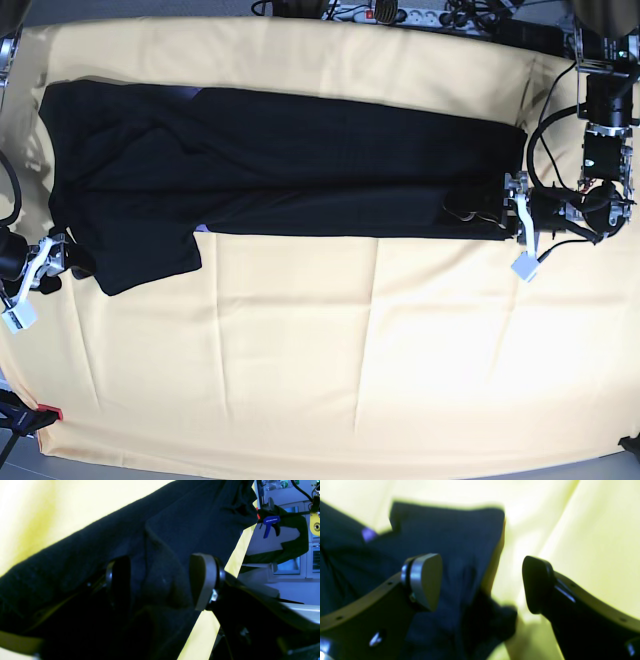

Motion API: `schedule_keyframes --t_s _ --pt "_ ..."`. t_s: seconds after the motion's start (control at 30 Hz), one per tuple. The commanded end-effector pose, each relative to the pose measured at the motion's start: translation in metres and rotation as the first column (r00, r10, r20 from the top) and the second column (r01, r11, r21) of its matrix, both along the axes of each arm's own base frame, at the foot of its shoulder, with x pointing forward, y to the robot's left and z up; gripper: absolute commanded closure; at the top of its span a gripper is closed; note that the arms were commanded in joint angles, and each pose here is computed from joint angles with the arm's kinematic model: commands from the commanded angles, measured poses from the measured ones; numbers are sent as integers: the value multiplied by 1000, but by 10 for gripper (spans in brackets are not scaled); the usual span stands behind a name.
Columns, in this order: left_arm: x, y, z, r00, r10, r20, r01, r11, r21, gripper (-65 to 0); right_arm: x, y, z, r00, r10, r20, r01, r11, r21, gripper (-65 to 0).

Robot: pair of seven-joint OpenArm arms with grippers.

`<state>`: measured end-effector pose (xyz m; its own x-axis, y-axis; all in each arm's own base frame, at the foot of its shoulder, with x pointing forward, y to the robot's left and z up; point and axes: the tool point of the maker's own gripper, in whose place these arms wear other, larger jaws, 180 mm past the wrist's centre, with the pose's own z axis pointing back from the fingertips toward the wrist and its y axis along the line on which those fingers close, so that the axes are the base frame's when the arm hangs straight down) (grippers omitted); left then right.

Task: Fold the T-shirt properly
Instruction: 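Grasp the shirt edge with both grippers and fold it over lengthwise, then grasp the sleeve with the right gripper and tuck it onto the shirt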

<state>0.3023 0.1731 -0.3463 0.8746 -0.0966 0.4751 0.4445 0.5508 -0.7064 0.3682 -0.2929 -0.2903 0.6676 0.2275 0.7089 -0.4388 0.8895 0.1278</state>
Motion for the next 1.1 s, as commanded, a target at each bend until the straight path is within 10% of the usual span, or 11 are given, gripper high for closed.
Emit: schedule_keyframes --t_s 0.0,0.43,0.83,1.0,1.07 --pt "5 9 6 1000 -5 21 4 999 34 -395 12 -4 17 997 -12 72 12 1000 -9 -510" --pt "5 9 6 1000 -7 23 6 999 35 -395 25 -33 -62 937 -349 14 349 934 -79 -510" --pt "4 9 6 999 -16 35 15 999 36 -395 13 22 -61 988 -140 -71 153 960 232 -493" --pt "4 9 6 999 -17 35 16 999 35 -395 23 23 -49 989 -140 -41 146 959 244 -68" --pt "4 9 6 999 -17 35 16 999 35 -394 28 23 -43 990 -135 -33 139 961 241 0"
